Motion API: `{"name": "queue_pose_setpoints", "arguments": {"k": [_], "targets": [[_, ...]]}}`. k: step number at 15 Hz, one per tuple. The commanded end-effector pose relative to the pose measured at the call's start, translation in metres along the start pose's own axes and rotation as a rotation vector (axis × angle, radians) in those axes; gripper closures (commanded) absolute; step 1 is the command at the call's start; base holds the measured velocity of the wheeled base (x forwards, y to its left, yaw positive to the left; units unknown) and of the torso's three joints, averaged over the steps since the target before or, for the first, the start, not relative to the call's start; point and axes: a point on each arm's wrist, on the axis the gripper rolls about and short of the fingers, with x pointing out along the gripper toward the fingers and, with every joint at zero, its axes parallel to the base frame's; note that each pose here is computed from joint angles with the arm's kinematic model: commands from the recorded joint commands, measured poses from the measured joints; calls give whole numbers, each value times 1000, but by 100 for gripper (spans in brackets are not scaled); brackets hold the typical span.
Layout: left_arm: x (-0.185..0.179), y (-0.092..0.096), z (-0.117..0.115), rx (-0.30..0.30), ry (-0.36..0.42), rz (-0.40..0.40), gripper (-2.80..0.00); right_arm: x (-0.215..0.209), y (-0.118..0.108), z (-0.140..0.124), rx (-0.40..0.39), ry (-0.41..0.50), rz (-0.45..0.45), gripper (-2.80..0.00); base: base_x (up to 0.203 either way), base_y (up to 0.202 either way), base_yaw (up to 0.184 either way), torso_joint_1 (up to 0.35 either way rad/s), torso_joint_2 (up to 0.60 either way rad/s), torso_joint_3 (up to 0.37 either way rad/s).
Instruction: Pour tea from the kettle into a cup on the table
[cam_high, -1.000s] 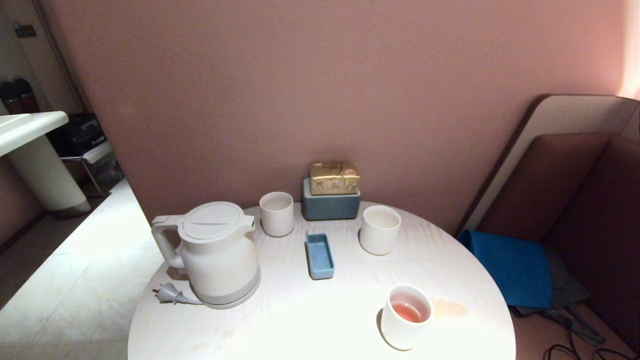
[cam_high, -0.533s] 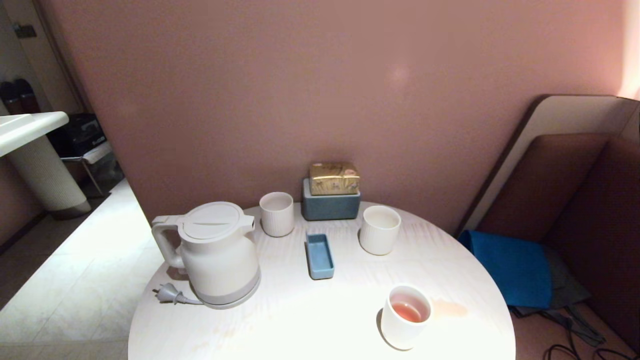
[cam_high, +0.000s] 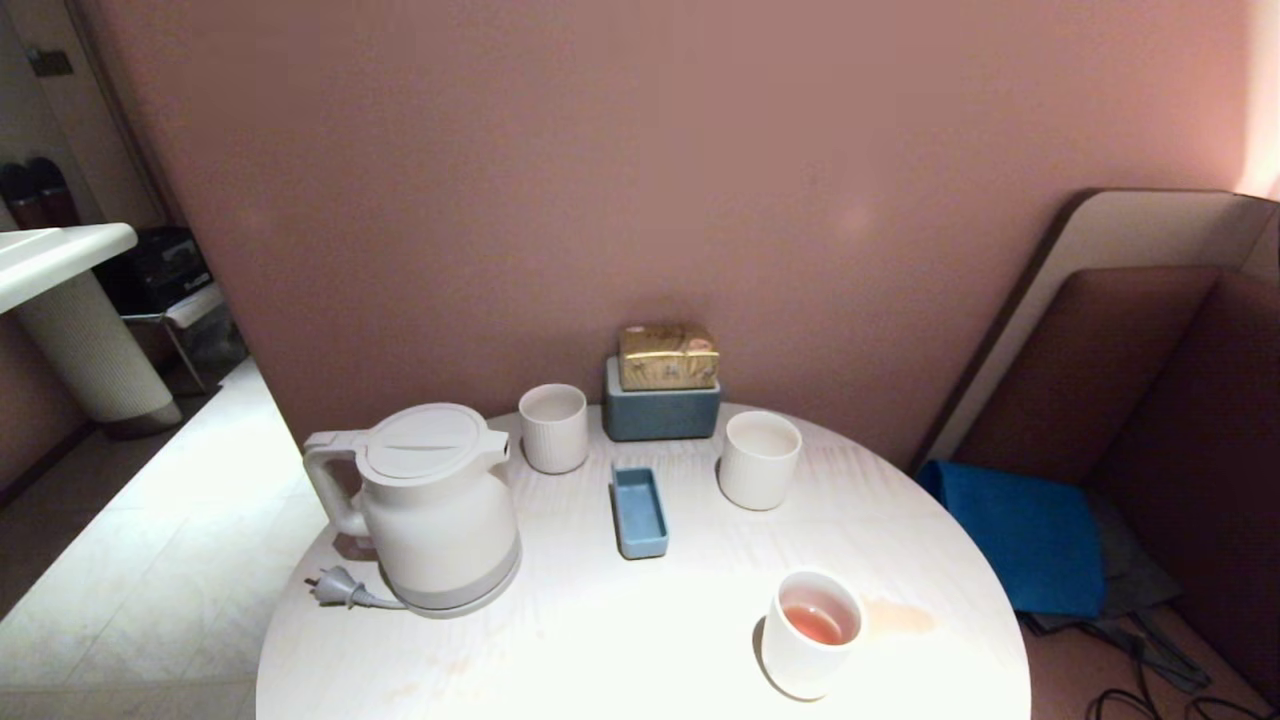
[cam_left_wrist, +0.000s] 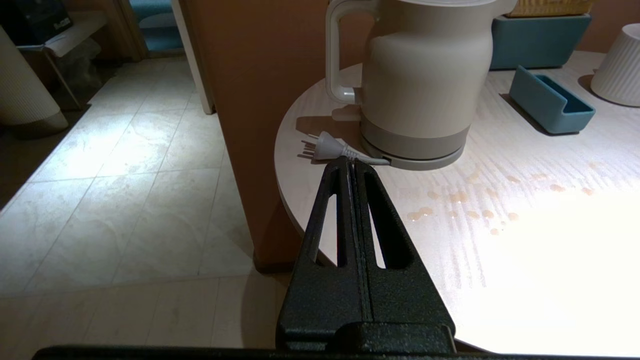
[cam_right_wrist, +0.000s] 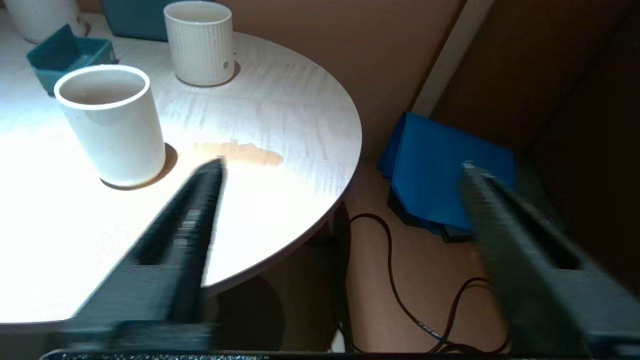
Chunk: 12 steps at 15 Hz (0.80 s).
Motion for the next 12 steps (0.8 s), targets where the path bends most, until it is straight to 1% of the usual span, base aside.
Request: {"name": "queue_pose_setpoints", "arguments": {"k": [1, 2, 12], "targets": [[0, 0, 0, 0, 0, 0, 0, 0, 0, 0, 53, -2, -5, -280, 0, 0, 0, 0, 0, 0], [0, 0, 0, 0, -1, 0, 0, 0, 0, 0, 64, -3, -8, -280, 0, 0, 0, 0, 0, 0], [0, 0, 0, 0, 1, 0, 0, 0, 0, 1, 64, -14, -13, -280, 0, 0, 0, 0, 0, 0]]}}
